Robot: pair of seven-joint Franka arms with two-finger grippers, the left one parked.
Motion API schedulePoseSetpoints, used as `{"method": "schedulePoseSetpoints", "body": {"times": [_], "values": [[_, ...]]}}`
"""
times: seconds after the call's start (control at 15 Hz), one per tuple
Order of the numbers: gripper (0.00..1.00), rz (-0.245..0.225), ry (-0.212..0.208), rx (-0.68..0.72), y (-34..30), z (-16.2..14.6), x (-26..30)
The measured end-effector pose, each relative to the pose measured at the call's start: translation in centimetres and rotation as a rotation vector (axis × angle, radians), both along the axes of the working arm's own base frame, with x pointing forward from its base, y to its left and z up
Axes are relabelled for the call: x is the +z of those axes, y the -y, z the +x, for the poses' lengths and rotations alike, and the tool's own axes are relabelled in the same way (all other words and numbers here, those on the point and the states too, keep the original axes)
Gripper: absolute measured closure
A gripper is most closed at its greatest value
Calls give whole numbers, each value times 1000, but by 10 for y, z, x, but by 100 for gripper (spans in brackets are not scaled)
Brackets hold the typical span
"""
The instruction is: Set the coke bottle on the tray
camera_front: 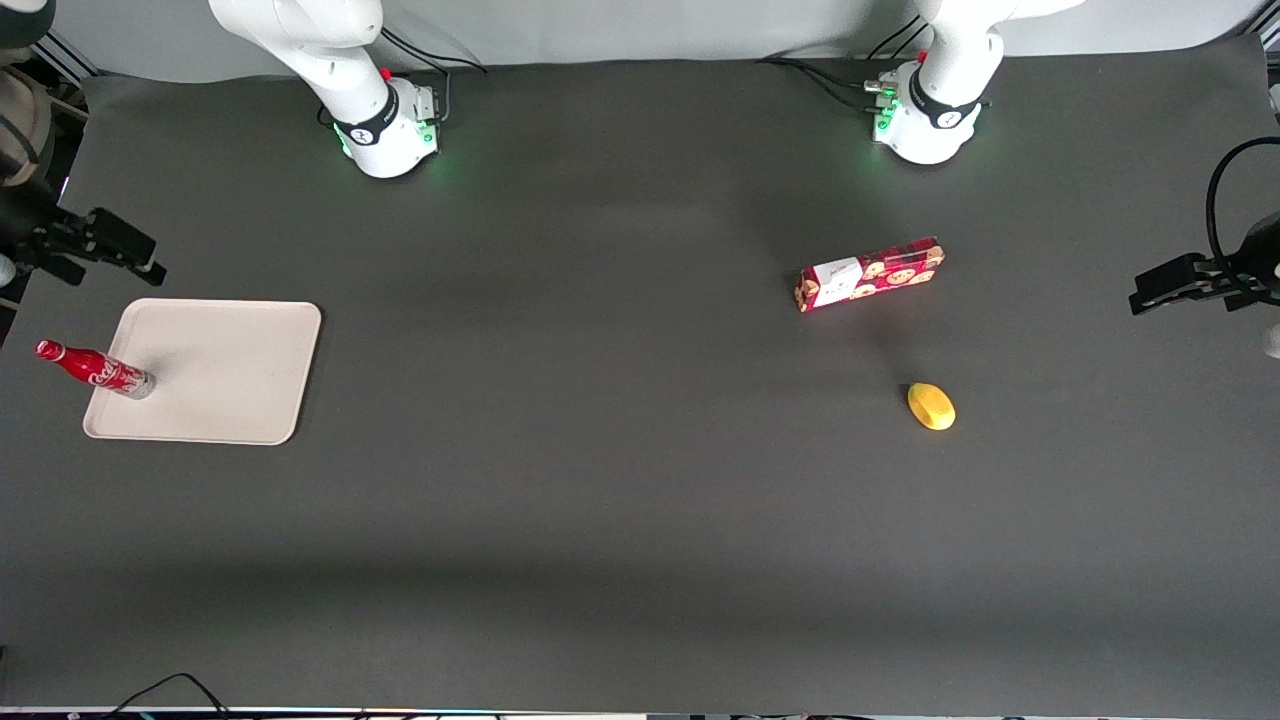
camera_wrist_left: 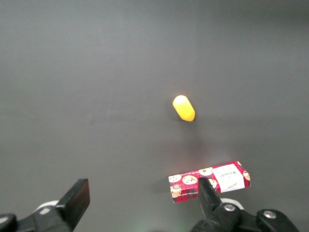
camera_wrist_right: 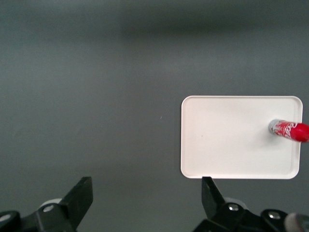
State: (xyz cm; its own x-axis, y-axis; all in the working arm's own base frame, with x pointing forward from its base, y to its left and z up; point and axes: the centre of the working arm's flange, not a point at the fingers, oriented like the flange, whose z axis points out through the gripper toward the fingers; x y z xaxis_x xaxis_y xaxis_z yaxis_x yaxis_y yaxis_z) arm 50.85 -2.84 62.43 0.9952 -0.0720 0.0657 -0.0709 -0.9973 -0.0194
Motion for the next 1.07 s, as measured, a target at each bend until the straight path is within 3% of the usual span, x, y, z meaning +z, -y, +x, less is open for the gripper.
{"method": "schedulePoseSetpoints", "body": {"times": [0.27,1.07], "values": [[0,25,9,-13,-6,-13,9],[0,30,-11,-20,-1,-3,-3]]}}
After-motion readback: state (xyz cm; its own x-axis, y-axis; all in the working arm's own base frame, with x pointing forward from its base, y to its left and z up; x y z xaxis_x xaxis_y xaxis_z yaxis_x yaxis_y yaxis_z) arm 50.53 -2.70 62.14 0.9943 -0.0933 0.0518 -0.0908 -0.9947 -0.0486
